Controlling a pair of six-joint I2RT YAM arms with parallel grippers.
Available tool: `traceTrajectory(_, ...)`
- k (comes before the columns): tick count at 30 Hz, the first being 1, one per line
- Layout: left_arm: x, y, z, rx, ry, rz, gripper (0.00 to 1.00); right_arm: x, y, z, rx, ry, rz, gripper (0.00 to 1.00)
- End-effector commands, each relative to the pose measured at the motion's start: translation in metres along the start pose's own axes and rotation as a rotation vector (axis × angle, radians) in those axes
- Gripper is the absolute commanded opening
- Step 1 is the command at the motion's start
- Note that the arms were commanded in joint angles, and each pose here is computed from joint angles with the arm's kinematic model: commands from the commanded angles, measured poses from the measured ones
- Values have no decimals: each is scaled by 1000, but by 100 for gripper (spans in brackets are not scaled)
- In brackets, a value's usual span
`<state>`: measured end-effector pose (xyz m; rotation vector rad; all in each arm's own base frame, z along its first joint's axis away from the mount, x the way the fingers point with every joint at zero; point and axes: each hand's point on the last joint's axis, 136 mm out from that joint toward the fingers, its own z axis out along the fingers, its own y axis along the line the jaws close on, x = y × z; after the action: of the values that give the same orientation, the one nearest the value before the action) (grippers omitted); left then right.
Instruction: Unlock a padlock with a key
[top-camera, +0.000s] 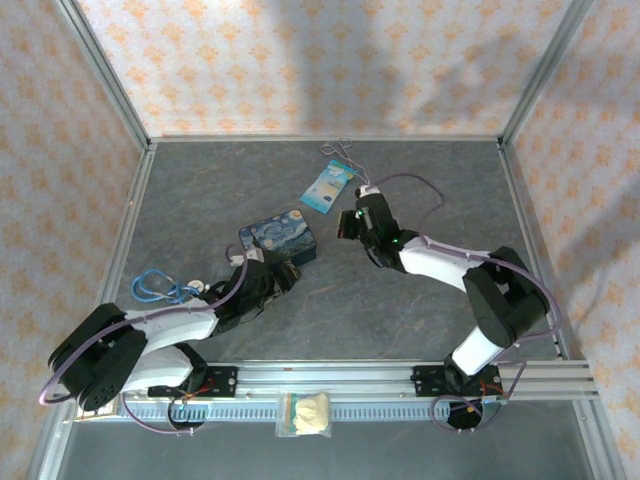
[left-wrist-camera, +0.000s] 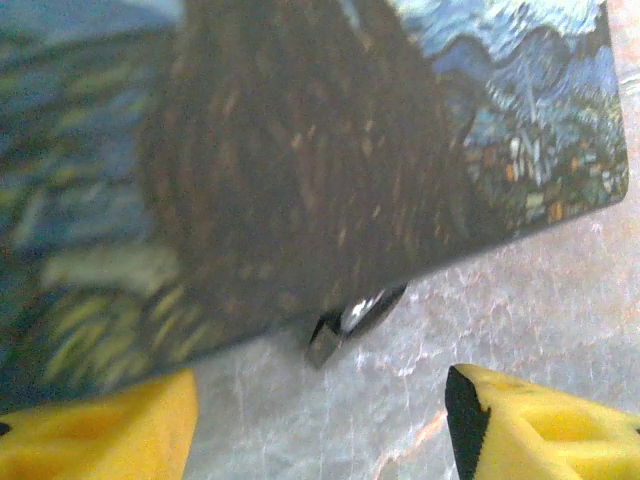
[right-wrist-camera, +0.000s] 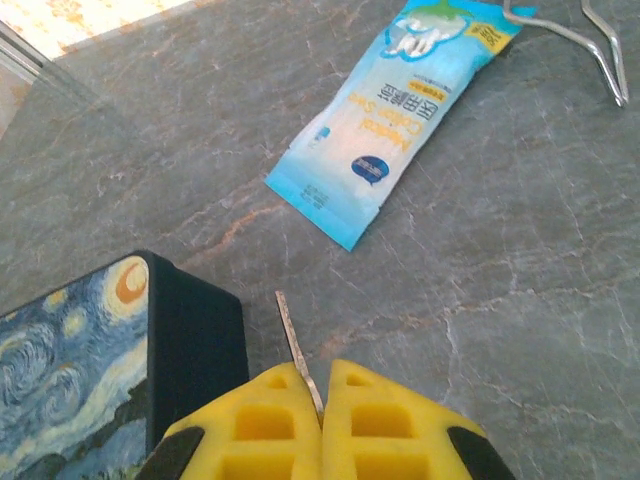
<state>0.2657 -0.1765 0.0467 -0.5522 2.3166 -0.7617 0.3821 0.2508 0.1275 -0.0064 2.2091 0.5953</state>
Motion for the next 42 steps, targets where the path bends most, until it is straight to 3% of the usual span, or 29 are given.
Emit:
traceTrajectory(1, -20, -27, 9, 72, -87, 57, 66, -16, 0, -13, -1, -69, 10, 0)
traceTrajectory(8, -5, -28, 37, 69, -28, 76, 62, -13, -8, -17, 13, -74, 18, 0)
traceTrajectory(13, -9, -21, 48, 16, -53, 75, 54, -12, -11, -17, 19, -72, 17, 0)
traceTrajectory(18, -14, -22, 55, 7, -74, 74, 37, -13, -16, -16, 31, -73, 14, 0)
traceTrajectory(22, -17, -28, 57, 21, -75, 82, 13, -9, -19, -15, 30, -58, 15, 0)
traceTrajectory(25, -22, -33, 53, 42, -76, 70, 1, 1, -20, -16, -10, -21, 35, 0)
traceTrajectory(34, -60, -60, 29, 200, -98, -59, 0, 38, 27, -40, -440, 123, 146, 0)
traceTrajectory(42, -81, -88, 10, 345, -122, -124, 0, 49, 65, -64, -793, 153, 327, 0)
